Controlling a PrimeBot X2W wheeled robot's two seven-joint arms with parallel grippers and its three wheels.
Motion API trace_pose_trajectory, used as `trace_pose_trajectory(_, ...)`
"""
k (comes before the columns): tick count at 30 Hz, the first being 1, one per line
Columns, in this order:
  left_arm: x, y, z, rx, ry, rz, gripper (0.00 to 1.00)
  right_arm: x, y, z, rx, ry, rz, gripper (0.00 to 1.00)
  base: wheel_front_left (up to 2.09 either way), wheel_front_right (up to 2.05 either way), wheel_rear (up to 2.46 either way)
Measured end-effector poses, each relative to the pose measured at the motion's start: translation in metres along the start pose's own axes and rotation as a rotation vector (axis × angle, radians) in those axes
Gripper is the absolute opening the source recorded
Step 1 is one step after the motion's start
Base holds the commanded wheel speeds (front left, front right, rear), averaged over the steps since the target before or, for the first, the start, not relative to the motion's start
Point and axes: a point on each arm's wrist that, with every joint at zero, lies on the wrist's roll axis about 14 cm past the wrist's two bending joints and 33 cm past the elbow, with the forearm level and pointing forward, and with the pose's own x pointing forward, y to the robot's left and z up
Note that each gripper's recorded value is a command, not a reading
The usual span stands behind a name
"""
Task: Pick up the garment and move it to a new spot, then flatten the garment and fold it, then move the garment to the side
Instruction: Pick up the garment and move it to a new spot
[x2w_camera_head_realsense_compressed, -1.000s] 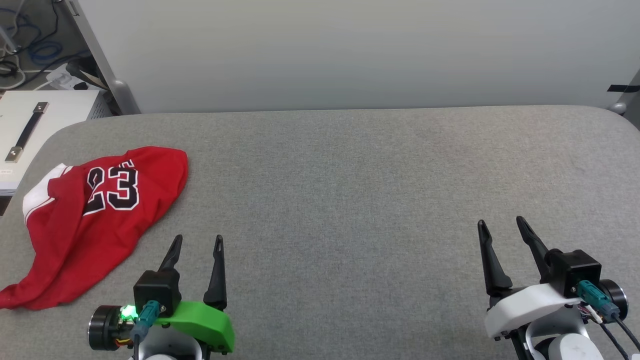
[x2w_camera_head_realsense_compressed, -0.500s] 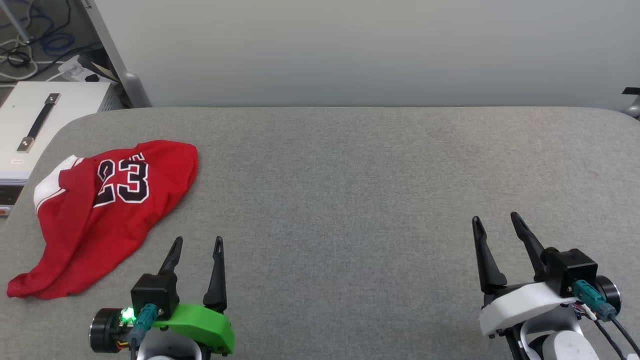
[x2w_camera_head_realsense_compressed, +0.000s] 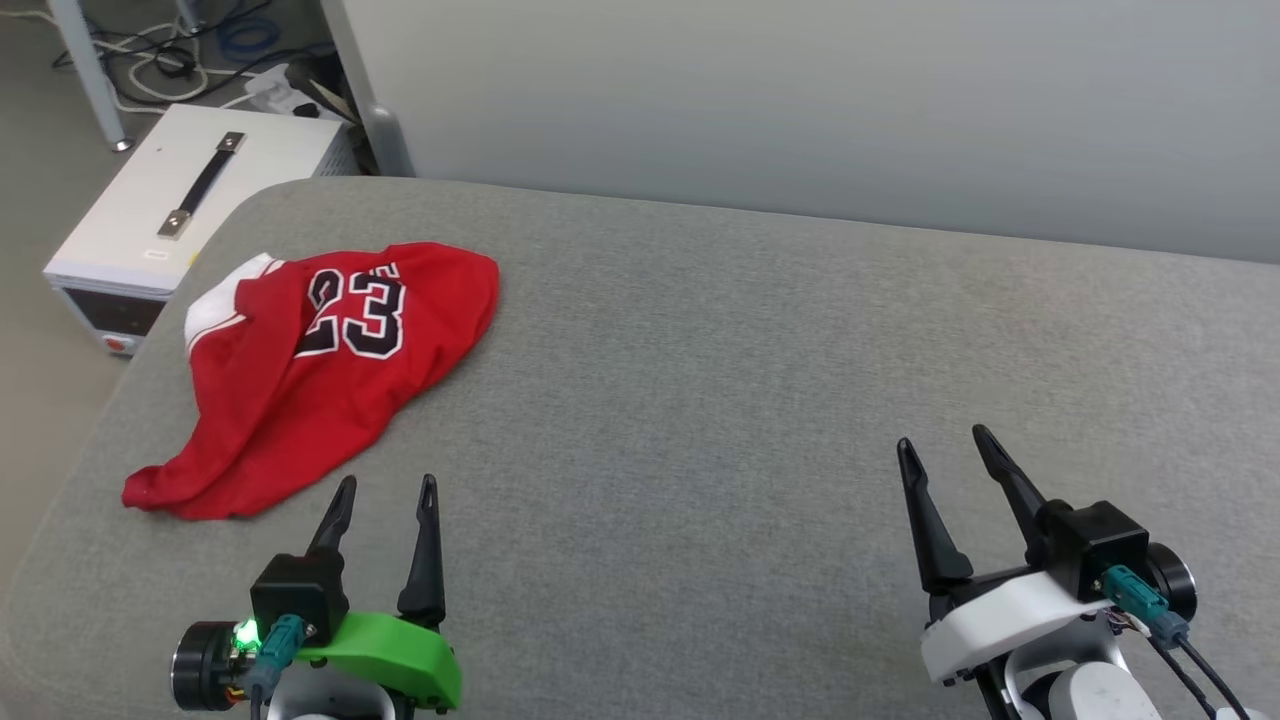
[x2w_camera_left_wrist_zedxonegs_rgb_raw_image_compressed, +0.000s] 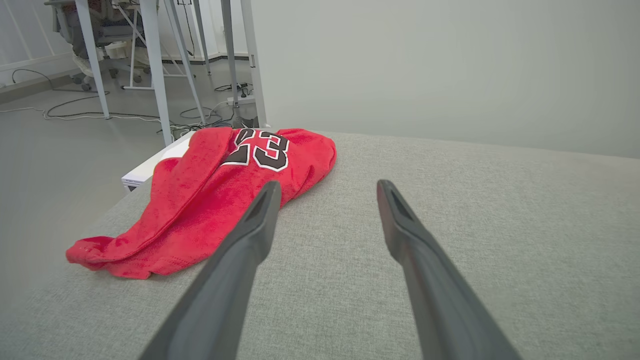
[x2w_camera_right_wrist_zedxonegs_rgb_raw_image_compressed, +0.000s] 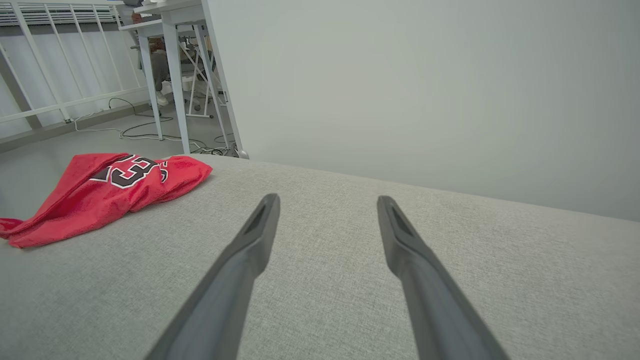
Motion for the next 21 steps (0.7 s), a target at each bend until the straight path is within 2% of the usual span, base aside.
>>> trace_pose_trajectory(11, -0.03, 0.045, 0.003, 0.011, -0.017, 0.142, 1.0, 0.023, 0.062, -0.007, 0.036, -0.002, 0.191, 1.0, 0.0, 0.0, 0.0)
trace_pose_trajectory(21, -0.058, 0.073, 0.008, 0.014, -0.042, 0.234, 1.0, 0.034, 0.107, -0.009, 0.064, -0.007, 0.323, 1.0, 0.0, 0.0, 0.0)
